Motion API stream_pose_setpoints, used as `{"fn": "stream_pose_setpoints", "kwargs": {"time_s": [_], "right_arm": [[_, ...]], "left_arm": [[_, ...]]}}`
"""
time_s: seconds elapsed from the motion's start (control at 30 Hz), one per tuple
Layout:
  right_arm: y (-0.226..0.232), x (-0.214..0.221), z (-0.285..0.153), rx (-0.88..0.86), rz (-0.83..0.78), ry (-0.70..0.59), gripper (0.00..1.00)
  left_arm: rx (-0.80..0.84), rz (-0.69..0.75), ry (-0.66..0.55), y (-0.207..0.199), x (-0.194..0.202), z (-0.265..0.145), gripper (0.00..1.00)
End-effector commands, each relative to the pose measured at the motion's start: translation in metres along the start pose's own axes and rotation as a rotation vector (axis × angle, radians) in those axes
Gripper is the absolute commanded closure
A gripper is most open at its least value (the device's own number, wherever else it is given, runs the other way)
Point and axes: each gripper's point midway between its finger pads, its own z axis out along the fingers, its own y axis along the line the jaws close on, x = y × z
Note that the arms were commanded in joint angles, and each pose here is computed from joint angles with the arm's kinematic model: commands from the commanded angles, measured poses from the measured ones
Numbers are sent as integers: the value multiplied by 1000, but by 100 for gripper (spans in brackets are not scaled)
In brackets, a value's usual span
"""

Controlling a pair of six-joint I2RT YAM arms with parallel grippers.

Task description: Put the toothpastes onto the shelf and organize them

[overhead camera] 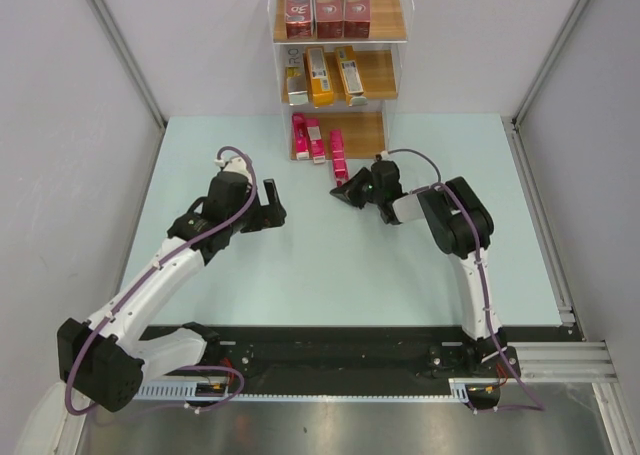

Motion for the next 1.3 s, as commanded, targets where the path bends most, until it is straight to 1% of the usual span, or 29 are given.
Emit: {"fn": "stream_pose_setpoints", "kwargs": {"time_s": [0.0,0.07,0.1,0.2,0.3,0.37,0.43,0.5,0.63,0.73,0.77,0.8,0.87,0.9,0.93,0.97,1.0,1.03,1.07,1.1,1.17,1.2,1.23,1.27], "right_arm": [[-25,-22,14,38,32,-25,92],[-33,-27,19,57,39,-23,93],[-22,-36,24,35,28,-34,93],[-16,-51,36,27,24,-38,93],[-20,-54,46,45,27,-27,92],[-10,-62,53,19,25,-36,92],[-7,-62,60,5,27,-14,92],[-4,-59,60,3,34,-14,92],[1,-51,46,-2,13,-18,92],[2,-45,24,20,-23,-15,91],[22,-50,11,2,-51,-30,90],[10,-42,2,49,-55,-22,90],[20,-36,-13,63,-140,-23,89],[29,-36,-27,88,-175,-35,89],[37,-30,-35,95,-247,-29,88],[42,-28,-43,108,-287,-31,88],[65,-36,-60,101,-334,-77,87],[59,-28,-70,148,-358,-60,87],[65,-22,-78,157,-435,-57,86],[80,-28,-99,182,-477,-104,86],[84,-21,-120,228,-582,-121,83],[81,-27,-134,291,-615,-161,82],[95,-29,-155,282,-646,-200,80],[98,-30,-166,300,-670,-220,78]], "left_arm": [[19,7,-14,-6,-5,3,0],[18,7,-15,-6,-5,4,0],[18,7,-15,-6,-5,4,0],[14,8,-11,-5,-4,6,0],[14,4,-8,-5,-3,7,0],[16,5,-7,-6,-3,8,0],[18,5,-6,-6,-3,7,0],[13,7,-3,-5,-2,7,0],[5,5,-14,-3,-4,3,0],[14,2,-29,-4,-7,-1,0],[25,1,-38,-6,-9,-5,0],[32,2,-43,-7,-10,-7,0],[53,4,-63,-10,-14,-12,1],[63,7,-68,-12,-15,-13,0],[74,11,-76,-13,-17,-15,0],[82,10,-83,-15,-19,-17,0],[99,12,-91,-18,-21,-21,0],[112,15,-98,-20,-24,-23,0],[119,14,-106,-22,-26,-25,0],[129,19,-119,-24,-30,-29,0],[137,28,-134,-26,-35,-32,0],[139,29,-141,-27,-38,-34,0],[136,33,-145,-27,-40,-35,0],[127,39,-133,-26,-38,-35,0]]}}
